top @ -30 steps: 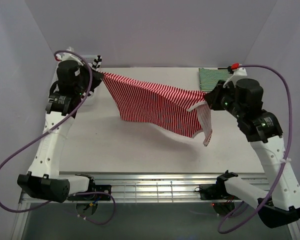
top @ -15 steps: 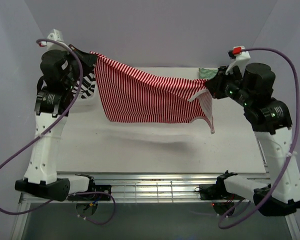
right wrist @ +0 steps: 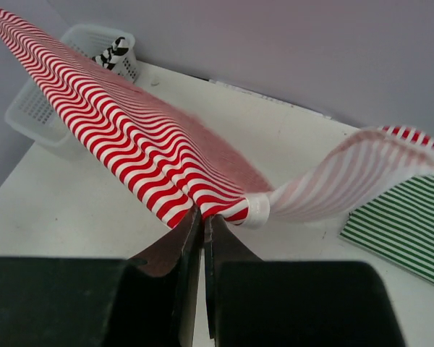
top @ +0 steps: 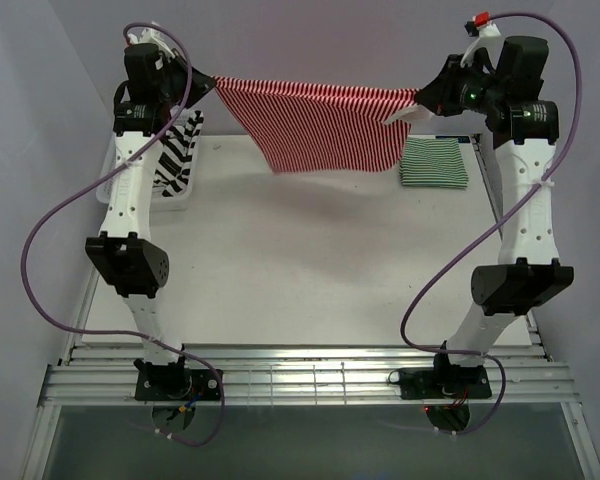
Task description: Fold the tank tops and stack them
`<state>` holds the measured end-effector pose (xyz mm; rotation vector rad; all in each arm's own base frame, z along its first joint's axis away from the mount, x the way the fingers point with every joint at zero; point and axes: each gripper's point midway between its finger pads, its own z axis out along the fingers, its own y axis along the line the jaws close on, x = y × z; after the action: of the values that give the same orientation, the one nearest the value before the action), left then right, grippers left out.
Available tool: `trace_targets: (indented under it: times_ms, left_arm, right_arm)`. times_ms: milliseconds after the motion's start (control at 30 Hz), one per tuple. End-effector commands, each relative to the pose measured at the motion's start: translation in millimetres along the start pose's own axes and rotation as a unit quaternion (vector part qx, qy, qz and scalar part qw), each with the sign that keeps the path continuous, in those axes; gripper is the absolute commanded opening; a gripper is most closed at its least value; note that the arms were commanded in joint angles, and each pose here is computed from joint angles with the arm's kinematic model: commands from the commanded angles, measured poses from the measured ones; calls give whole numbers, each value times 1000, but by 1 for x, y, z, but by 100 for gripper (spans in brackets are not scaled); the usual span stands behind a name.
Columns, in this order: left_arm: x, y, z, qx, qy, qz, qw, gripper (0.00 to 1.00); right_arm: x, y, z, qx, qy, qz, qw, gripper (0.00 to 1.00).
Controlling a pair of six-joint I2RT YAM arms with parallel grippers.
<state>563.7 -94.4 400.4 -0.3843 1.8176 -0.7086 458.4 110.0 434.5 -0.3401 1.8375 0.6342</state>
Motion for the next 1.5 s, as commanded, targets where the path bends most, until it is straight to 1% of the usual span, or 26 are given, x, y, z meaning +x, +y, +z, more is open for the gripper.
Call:
trace_targets:
  times_ms: [0, 33, 100, 133, 167, 233, 267, 300, 333, 367, 400, 433, 467, 500, 533, 567, 667, 833, 933, 1000, 1100, 1133, 1200, 1333, 1367, 1467]
  left_arm:
    - [-68, -72, -100, 83, -115, 45, 989, 0]
    - [-44, -49, -89, 59, -87, 39, 994, 0]
    - [-23, -39, -104, 48, -72, 32, 996, 0]
    - [24, -4, -89, 26, -18, 16, 999, 0]
    - [49, 8, -90, 20, 8, -4, 1000, 0]
    - [88, 27, -104, 8, 33, -25, 999, 0]
    - [150, 71, -104, -38, 87, -60, 994, 0]
    - [174, 86, -109, -54, 106, -73, 990, 0]
    - [192, 97, -120, -68, 117, -80, 988, 0]
    - [234, 126, -131, -107, 156, -98, 977, 0]
    - [251, 138, -138, -127, 172, -103, 972, 0]
    - [266, 148, -151, -154, 189, -112, 963, 3]
    - [278, 164, -160, -189, 196, -115, 955, 21]
    - [280, 169, -165, -203, 198, -115, 952, 38]
    - [284, 172, -171, -216, 207, -114, 947, 61]
    - [281, 171, -174, -219, 204, -109, 948, 96]
    - [263, 160, -169, -211, 192, -96, 954, 98]
    - [246, 134, -150, -170, 187, -83, 964, 98]
    - [248, 128, -126, -158, 202, -75, 964, 98]
    - [261, 138, -108, -172, 224, -78, 956, 98]
    - [264, 145, -88, -183, 228, -78, 953, 98]
    - [273, 154, -79, -190, 238, -81, 949, 98]
    - [280, 160, -69, -193, 245, -78, 947, 98]
    - [306, 187, -56, -224, 274, -79, 932, 98]
    - [318, 198, -53, -237, 286, -81, 925, 98]
    - [330, 208, -45, -245, 300, -83, 918, 98]
  right_arm:
    - [-33, 27, -54, -27, -65, -68, 995, 8]
    - [-4, 17, -47, -21, -27, -48, 998, 8]
    - [23, 13, -54, -4, 5, -52, 999, 8]
    - [41, 0, -54, 27, 28, -42, 998, 8]
    - [83, -7, -55, 39, 70, -18, 997, 8]
    - [127, -27, -60, 96, 113, 8, 989, 8]
    - [171, -29, -67, 110, 157, 33, 981, 8]
    - [196, -36, -74, 145, 184, 55, 971, 9]
    - [222, -37, -80, 159, 213, 67, 962, 12]
    - [242, -32, -91, 170, 229, 78, 955, 17]
    - [289, -33, -99, 193, 273, 116, 935, 27]
    - [305, -25, -101, 187, 293, 116, 930, 38]
    - [316, -19, -104, 181, 307, 112, 927, 51]
    - [330, -22, -113, 203, 327, 112, 916, 63]
    - [329, -21, -116, 215, 326, 117, 913, 81]
    - [324, -19, -117, 216, 319, 114, 916, 89]
    - [299, -16, -112, 210, 279, 104, 931, 90]
    - [300, -11, -82, 166, 281, 103, 940, 90]
    - [311, -6, -54, 142, 304, 96, 937, 90]
    - [302, -7, -32, 132, 293, 84, 943, 90]
    - [317, -9, -2, 135, 316, 85, 935, 90]
    - [333, -10, 7, 137, 336, 88, 928, 90]
    - [341, -15, 17, 143, 341, 94, 924, 90]
    - [370, -33, 29, 184, 364, 116, 906, 90]
    - [375, -36, 30, 189, 366, 119, 904, 90]
    - [393, -40, 37, 189, 381, 132, 895, 90]
